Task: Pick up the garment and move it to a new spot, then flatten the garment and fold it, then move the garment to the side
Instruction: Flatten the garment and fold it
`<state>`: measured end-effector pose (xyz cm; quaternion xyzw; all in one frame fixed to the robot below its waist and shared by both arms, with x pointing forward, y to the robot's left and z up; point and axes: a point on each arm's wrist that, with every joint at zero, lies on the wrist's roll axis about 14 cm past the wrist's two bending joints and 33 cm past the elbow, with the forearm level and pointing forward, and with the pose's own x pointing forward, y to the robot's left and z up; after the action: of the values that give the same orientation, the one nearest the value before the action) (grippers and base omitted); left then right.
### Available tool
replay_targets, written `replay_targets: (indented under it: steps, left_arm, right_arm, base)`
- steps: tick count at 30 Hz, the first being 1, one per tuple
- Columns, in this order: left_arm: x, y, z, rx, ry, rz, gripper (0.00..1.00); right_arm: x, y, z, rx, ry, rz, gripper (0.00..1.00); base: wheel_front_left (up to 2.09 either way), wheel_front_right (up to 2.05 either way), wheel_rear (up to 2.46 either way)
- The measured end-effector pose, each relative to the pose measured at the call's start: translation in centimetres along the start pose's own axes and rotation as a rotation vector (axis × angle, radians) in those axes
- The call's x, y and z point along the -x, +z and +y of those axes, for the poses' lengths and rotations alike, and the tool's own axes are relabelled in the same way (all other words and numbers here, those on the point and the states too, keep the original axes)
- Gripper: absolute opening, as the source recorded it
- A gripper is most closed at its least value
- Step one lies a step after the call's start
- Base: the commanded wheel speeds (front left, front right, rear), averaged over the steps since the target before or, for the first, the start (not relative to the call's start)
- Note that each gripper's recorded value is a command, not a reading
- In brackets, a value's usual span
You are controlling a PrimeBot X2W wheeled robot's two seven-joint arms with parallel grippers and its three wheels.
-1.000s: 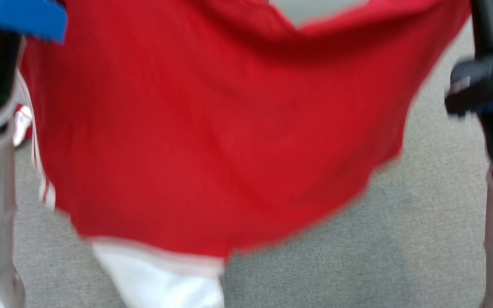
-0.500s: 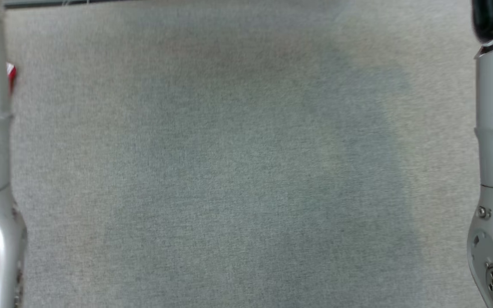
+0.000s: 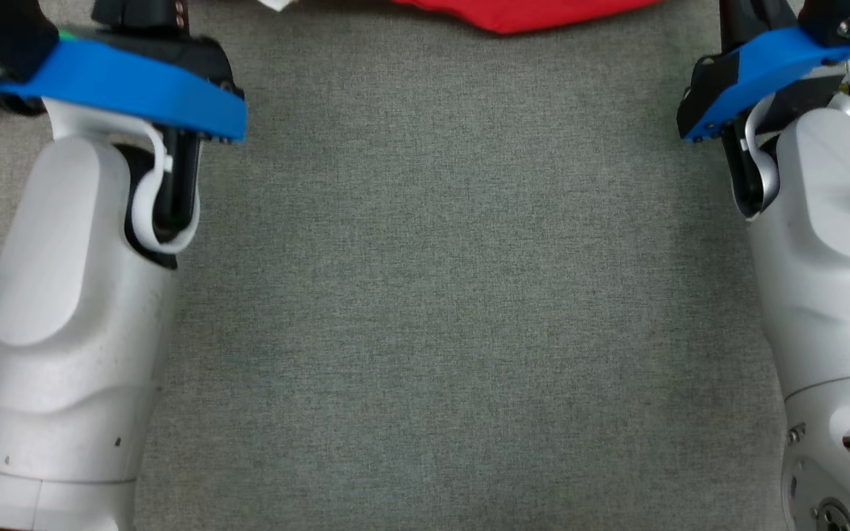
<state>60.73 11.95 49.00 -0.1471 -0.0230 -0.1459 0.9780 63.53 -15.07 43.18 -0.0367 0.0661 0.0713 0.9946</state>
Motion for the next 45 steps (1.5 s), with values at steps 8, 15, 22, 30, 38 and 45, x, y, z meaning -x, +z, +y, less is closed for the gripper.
replay_targets:
  steps: [8, 15, 22, 30, 38, 45]
  left_arm:
    - [5.7, 0.2, -0.3, 0.064, 0.033, -0.04, 0.0]
    - [12.0, 2.4, -1.6, 0.093, 0.073, -0.089, 0.0]
    - [18.6, 4.2, -3.5, 0.11, 0.114, -0.111, 0.0]
    - [25.2, 5.5, -5.2, 0.1, 0.152, -0.087, 0.0]
    - [28.2, 4.3, -6.5, 0.132, 0.154, 0.012, 0.0]
    - [28.6, 1.0, -6.7, 0.141, 0.143, 0.133, 0.0]
  right_arm:
    - [3.5, 0.3, 0.0, -0.088, -0.026, -0.054, 0.0]
    - [9.3, 0.9, 0.5, -0.145, -0.032, -0.1, 0.0]
    - [15.5, 1.9, 0.6, -0.178, -0.045, -0.107, 0.0]
    - [23.1, 2.1, 0.2, -0.205, -0.067, -0.058, 0.0]
    - [27.5, 0.6, 0.1, -0.243, -0.08, 0.042, 0.0]
    - [27.8, -2.1, 0.6, -0.22, -0.07, 0.174, 0.0]
  base:
    - [0.0, 0.0, 0.0]
    - [0.0, 0.0, 0.0]
    - [0.0, 0.0, 0.0]
    - [0.0, 0.0, 0.0]
    - [0.0, 0.0, 0.0]
    - [0.0, 0.0, 0.0]
